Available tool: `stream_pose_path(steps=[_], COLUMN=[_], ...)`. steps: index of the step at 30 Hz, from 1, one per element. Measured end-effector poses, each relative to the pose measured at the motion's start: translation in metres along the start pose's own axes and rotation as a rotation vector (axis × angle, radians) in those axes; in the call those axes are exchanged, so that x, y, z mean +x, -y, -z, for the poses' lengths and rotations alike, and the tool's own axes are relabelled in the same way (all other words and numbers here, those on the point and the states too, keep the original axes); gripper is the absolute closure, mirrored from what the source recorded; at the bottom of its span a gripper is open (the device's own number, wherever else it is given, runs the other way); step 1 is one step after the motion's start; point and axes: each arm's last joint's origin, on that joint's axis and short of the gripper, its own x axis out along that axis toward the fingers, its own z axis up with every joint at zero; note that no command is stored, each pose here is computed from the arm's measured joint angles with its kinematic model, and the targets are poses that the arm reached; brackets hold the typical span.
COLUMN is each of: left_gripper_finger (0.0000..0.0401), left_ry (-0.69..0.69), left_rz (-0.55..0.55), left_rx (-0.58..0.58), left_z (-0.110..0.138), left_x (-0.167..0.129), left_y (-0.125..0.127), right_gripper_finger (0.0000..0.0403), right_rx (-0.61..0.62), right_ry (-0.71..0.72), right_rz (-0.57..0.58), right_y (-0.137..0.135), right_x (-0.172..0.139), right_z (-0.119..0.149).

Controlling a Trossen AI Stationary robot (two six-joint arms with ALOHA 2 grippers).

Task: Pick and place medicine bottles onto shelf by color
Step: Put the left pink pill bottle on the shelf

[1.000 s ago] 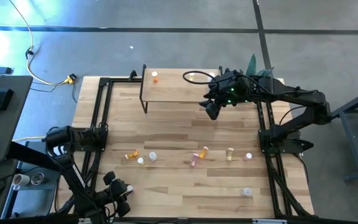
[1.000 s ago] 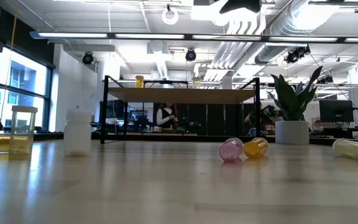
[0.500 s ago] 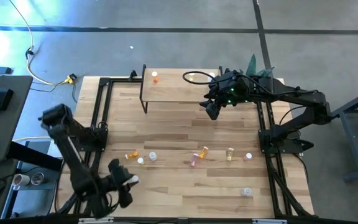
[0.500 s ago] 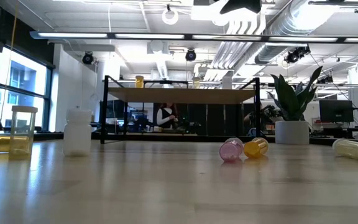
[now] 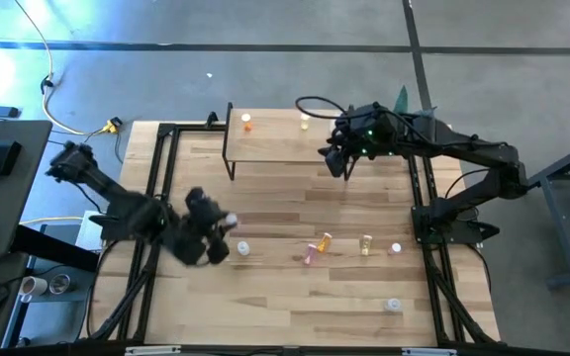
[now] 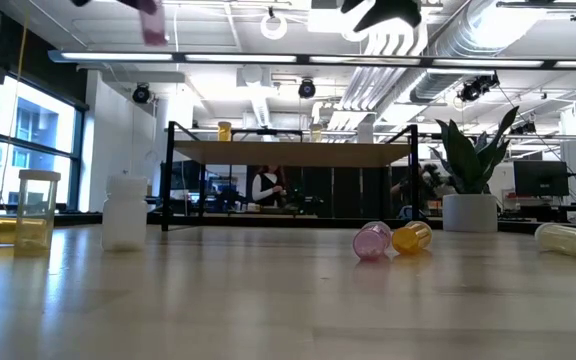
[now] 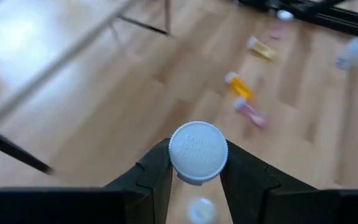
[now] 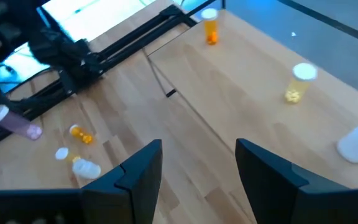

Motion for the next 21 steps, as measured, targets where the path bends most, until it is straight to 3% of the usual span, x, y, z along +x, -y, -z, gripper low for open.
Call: stream_pose_path(steps=[12,21], left_gripper_finger=[0.0291,0.0291], left_ry=[0.133,0.267], left_rz=[-0.105,-0.125], left_rx=[0.042,0.03], left_z=[-0.06,-0.099], left_x=[0.018,0.042], left_y=[-0.077,-0.131], right_gripper_finger=[0.0208,0.0208], right_rx=[0.067,0.109], right_ry=[0.032,0.052], right_rz=[0.1,0.17], right_y=[0.033,0.057], right_x=[0.003,0.003], right_z=[-0.013,-0.02])
